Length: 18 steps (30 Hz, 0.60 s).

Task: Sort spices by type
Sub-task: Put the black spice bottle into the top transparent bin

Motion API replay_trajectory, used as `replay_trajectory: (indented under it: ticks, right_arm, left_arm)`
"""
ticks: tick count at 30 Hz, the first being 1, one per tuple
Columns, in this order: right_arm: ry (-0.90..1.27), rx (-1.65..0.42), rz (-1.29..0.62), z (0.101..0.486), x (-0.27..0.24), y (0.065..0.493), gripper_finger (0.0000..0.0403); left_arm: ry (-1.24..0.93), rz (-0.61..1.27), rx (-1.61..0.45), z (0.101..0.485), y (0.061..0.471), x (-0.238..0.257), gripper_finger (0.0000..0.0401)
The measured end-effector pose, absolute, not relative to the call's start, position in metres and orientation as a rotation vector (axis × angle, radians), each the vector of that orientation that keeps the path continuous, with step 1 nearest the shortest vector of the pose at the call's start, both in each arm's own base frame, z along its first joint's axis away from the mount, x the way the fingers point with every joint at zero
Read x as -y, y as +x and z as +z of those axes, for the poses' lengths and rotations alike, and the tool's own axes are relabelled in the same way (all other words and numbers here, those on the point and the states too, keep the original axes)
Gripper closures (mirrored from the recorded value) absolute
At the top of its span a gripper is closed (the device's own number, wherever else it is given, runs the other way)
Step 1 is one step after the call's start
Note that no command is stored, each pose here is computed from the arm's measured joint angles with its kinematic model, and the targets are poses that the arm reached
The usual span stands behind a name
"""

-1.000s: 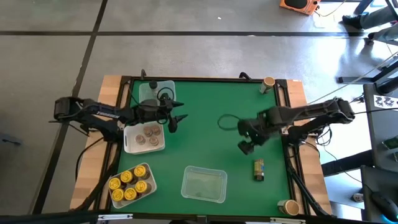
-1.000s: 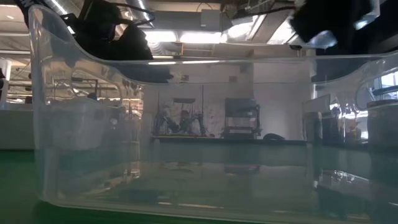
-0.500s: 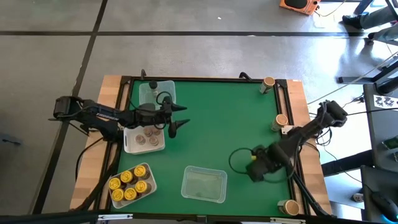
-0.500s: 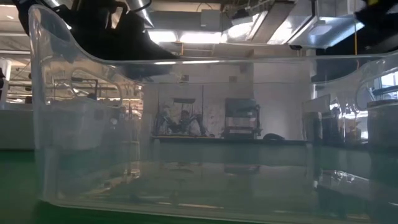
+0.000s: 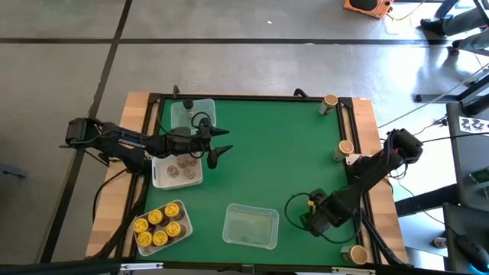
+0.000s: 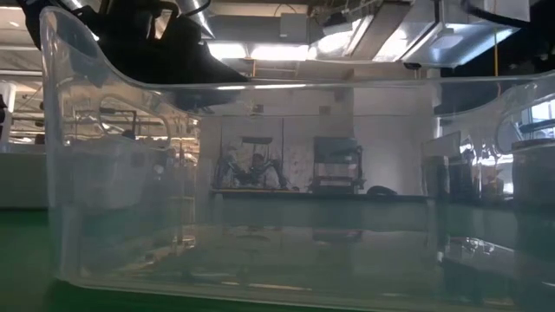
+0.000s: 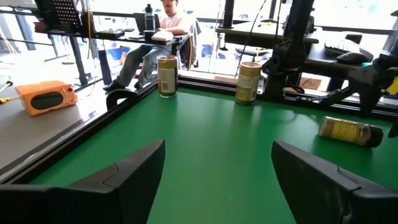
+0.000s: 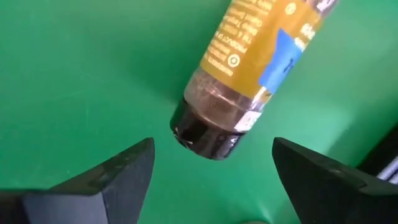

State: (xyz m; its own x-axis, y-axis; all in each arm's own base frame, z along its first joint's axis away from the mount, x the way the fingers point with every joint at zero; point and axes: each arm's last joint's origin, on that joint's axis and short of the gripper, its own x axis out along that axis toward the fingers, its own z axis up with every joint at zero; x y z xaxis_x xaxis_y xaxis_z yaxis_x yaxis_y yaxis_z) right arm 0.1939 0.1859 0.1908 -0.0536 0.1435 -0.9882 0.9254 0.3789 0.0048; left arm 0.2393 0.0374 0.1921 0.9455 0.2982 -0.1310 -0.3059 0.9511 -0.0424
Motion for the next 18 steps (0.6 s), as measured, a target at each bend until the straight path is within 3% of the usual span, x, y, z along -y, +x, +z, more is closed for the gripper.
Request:
replay_trajectory:
  ticks: [18]
  right_arm:
    - [1.013,-1.450,-0.853,0.155,-0.183,0.185,0.0079]
  left_arm:
    - [-0.062,0.317,-0.120,0.192,0.239,-0.039,0.0108]
